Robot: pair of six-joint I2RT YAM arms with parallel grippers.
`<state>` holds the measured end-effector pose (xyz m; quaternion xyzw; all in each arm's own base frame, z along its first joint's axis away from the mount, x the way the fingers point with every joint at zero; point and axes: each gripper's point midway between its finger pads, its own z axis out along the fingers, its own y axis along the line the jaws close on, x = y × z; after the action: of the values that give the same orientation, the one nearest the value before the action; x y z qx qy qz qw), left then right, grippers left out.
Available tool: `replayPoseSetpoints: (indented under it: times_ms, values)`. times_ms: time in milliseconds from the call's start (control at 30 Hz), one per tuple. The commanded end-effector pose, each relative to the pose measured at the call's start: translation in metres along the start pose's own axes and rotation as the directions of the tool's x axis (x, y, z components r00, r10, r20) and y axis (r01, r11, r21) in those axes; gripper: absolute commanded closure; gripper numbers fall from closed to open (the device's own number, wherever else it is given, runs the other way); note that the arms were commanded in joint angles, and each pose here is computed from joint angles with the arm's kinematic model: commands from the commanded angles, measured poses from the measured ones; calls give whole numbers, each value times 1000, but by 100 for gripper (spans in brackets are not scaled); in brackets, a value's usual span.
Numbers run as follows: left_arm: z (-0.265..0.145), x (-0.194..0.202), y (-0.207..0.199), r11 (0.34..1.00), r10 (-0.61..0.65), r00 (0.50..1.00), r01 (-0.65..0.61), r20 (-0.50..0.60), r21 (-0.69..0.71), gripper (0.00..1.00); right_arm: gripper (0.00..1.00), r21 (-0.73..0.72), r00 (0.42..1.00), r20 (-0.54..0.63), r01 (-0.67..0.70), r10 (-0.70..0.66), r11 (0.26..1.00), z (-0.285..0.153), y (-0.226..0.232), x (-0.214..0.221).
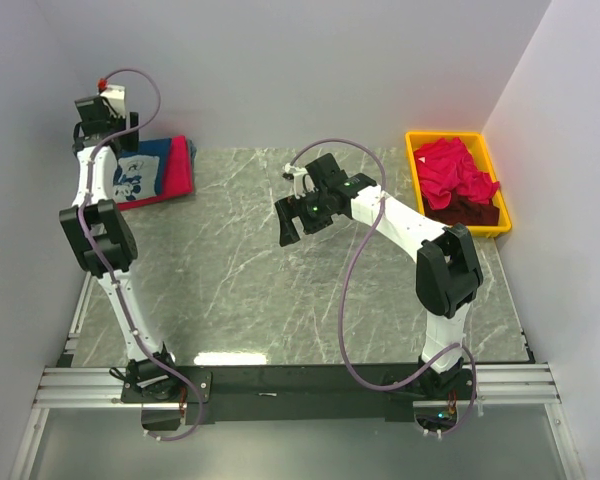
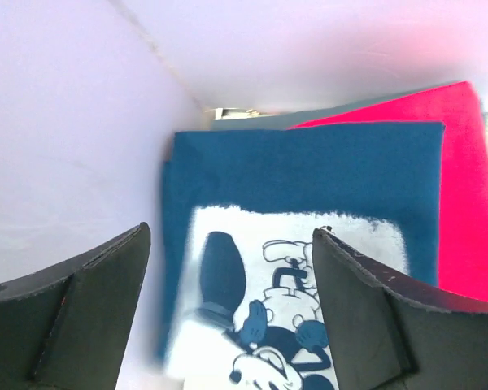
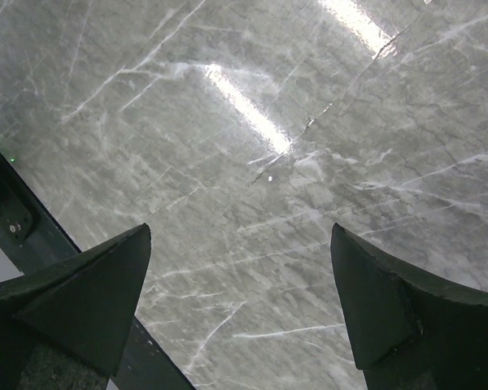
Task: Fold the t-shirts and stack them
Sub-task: Neatly place the folded tshirt to the corner
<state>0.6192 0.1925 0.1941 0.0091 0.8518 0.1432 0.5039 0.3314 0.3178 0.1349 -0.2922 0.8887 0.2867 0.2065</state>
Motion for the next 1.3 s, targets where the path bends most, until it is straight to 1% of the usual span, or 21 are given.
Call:
replayPoseSetpoints:
  times_ms: [0,67,133,167,233,267,333,367,433,467,600,700,800,833,867,933,1067,1267]
  values:
    - [-48,-72,34,996,47,987,-35,153,-76,14,3,3,998,48,36,-36,999,-11,7,-17]
    - [-58,-74,30,998,45,988,-39,148,-38,11,3,11,998,50,39,-39,999,-12,6,-18]
    - [-62,-72,22,999,31,990,-32,137,3,11,3,14,998,55,35,-36,999,-14,5,-19]
    - [-65,-68,13,999,22,992,-27,121,45,12,3,17,998,58,34,-35,999,-16,4,-20]
    - [-66,-61,6,997,-11,995,2,104,82,16,2,16,998,59,32,-33,999,-18,2,-20]
    - [-65,-53,-3,993,-28,996,17,86,120,21,2,20,998,55,27,-28,999,-18,0,-18]
    - [-63,-45,-13,989,-37,997,28,62,144,25,2,25,998,57,23,-24,999,-20,-3,-18]
    - [-59,-33,-18,987,-43,998,36,36,156,28,2,33,998,52,20,-22,999,-20,-5,-16]
    - [-55,-26,-31,985,-48,999,44,16,166,28,2,38,998,53,16,-18,999,-21,-8,-16]
    - [-51,-14,-39,984,-45,999,46,-13,174,26,2,41,998,53,15,-17,999,-22,-10,-16]
    - [-42,5,-66,986,-9,999,18,-51,164,23,2,45,999,44,5,-7,999,-19,-13,-14]
    - [-33,12,-79,992,0,998,9,-71,128,22,2,44,999,34,-4,2,999,-14,-15,-12]
    - [-22,21,-79,999,21,995,-17,-94,43,20,2,40,1000,28,-11,9,999,-12,-17,-10]
    - [-20,22,-86,999,40,994,-37,-102,32,16,2,37,1000,23,-14,13,999,-10,-17,-9]
    - [-13,29,-85,998,62,991,-62,-121,0,8,2,36,1000,22,-16,15,999,-10,-17,-9]
    - [-8,34,-92,996,81,987,-83,-136,-11,9,2,34,1000,21,-20,20,999,-8,-18,-9]
    - [6,46,-93,990,119,978,-131,-170,-58,15,2,27,999,18,-35,34,999,-7,-20,-8]
    - [18,54,-86,970,175,965,-203,-196,-133,22,2,17,999,20,-48,48,999,-6,-21,-8]
